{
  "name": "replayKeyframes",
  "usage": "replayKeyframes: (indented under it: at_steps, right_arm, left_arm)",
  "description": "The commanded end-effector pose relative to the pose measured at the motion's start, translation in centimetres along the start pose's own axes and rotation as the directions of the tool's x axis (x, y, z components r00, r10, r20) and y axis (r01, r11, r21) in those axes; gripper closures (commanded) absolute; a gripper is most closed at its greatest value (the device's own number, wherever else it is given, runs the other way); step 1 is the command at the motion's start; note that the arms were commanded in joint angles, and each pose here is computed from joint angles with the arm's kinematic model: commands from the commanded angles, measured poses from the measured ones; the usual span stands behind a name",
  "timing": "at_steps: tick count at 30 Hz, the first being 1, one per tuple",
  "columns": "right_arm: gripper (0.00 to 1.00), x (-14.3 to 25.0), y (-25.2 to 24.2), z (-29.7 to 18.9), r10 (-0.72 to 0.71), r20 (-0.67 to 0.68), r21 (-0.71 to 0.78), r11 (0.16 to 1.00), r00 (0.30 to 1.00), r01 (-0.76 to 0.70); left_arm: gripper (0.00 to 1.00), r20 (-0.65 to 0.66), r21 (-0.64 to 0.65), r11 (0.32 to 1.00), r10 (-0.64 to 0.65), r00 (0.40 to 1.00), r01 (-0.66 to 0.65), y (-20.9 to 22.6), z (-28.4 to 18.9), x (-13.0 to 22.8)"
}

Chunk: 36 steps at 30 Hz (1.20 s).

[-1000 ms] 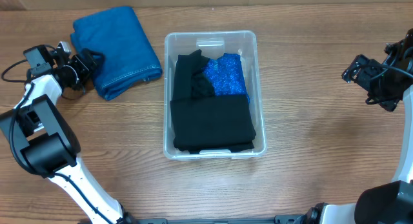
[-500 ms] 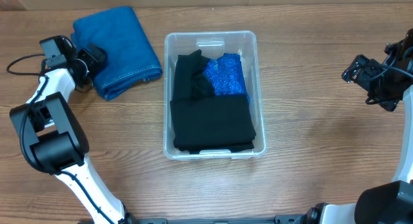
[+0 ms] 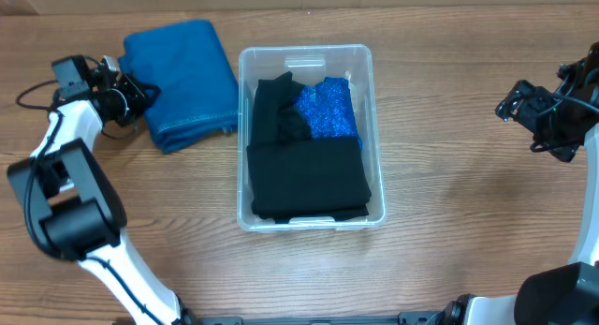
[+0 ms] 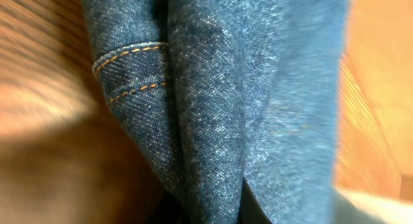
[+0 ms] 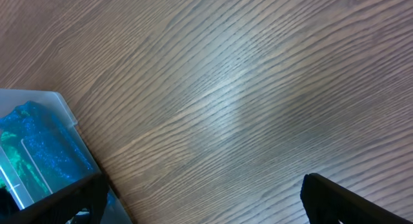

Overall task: Pack container
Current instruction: 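Grasp the folded blue denim cloth with the left gripper, then lay the denim cloth over the bin contents with the left gripper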

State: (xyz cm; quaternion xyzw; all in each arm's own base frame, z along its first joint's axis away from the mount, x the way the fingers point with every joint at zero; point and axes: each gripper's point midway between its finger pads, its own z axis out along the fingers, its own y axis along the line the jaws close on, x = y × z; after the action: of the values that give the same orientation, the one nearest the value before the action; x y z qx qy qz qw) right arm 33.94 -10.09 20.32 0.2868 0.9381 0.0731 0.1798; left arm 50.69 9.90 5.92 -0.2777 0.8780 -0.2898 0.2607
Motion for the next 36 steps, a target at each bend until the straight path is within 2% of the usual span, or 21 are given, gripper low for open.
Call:
replayKeyframes:
  at_steps: [1, 4, 8, 12, 16, 20, 25, 27, 32, 34, 36]
  right_arm:
    - [0.00, 0.0, 0.6, -0.2, -0.010, 0.003, -0.024, 1.000, 1.000, 0.010]
    - [0.00, 0.0, 0.6, -0.2, -0.010, 0.004, -0.024, 1.000, 1.000, 0.010]
    - [0.00, -0.2, 0.6, -0.2, -0.011, 0.011, -0.026, 1.000, 1.000, 0.012]
    - [0.00, -0.2, 0.6, -0.2, -0.011, 0.011, -0.025, 1.000, 1.000, 0.011]
    - [0.00, -0.2, 0.6, -0.2, -0.011, 0.011, -0.026, 1.000, 1.000, 0.011]
    - [0.00, -0.2, 0.6, -0.2, -0.011, 0.011, -0.026, 1.000, 1.000, 0.011]
    - [0.00, -0.2, 0.6, -0.2, -0.011, 0.010, -0.026, 1.000, 1.000, 0.011]
    - [0.00, -0.2, 0.6, -0.2, -0.011, 0.010, -0.026, 1.000, 1.000, 0.011]
    - [0.00, -0.2, 0.7, -0.2, -0.011, 0.009, -0.031, 0.999, 1.000, 0.011]
    - [0.00, -0.1, 0.7, -0.2, -0.011, 0.009, -0.033, 0.999, 1.000, 0.011]
    - [0.00, -0.1, 0.7, -0.2, -0.011, 0.009, -0.033, 0.999, 1.000, 0.011]
  left_arm:
    - [0.96, 0.190, 0.141, 0.947, 0.260, 0.947, -0.288, -12.0, -11.3, -1.9]
    - [0.96, 0.296, 0.168, 0.904, 0.335, 0.895, -0.394, -17.9, -18.4, -0.3]
    - [0.96, 0.322, 0.251, 0.810, 0.446, 0.835, -0.530, -25.7, -23.6, 6.7]
    - [0.96, 0.250, 0.359, 0.694, 0.573, 0.780, -0.625, -31.8, -23.1, 15.3]
    - [0.96, 0.152, 0.320, 0.674, 0.657, 0.738, -0.666, -34.2, -18.7, 21.7]
    - [0.96, -0.012, 0.358, 0.719, 0.641, 0.767, -0.595, -35.1, -13.5, 26.9]
    - [0.96, -0.140, 0.349, 0.793, 0.572, 0.808, -0.500, -35.0, -7.8, 29.9]
    - [0.96, -0.141, 0.355, 0.799, 0.558, 0.818, -0.485, -35.4, -7.5, 30.1]
    - [0.96, -0.003, 0.301, 0.832, 0.489, 0.872, -0.466, -36.5, -10.6, 27.1]
    - [0.96, 0.002, 0.273, 0.884, 0.395, 0.919, -0.381, -36.2, -11.9, 26.4]
    - [0.96, -0.094, 0.223, 0.947, 0.259, 0.961, -0.233, -34.7, -12.1, 27.4]
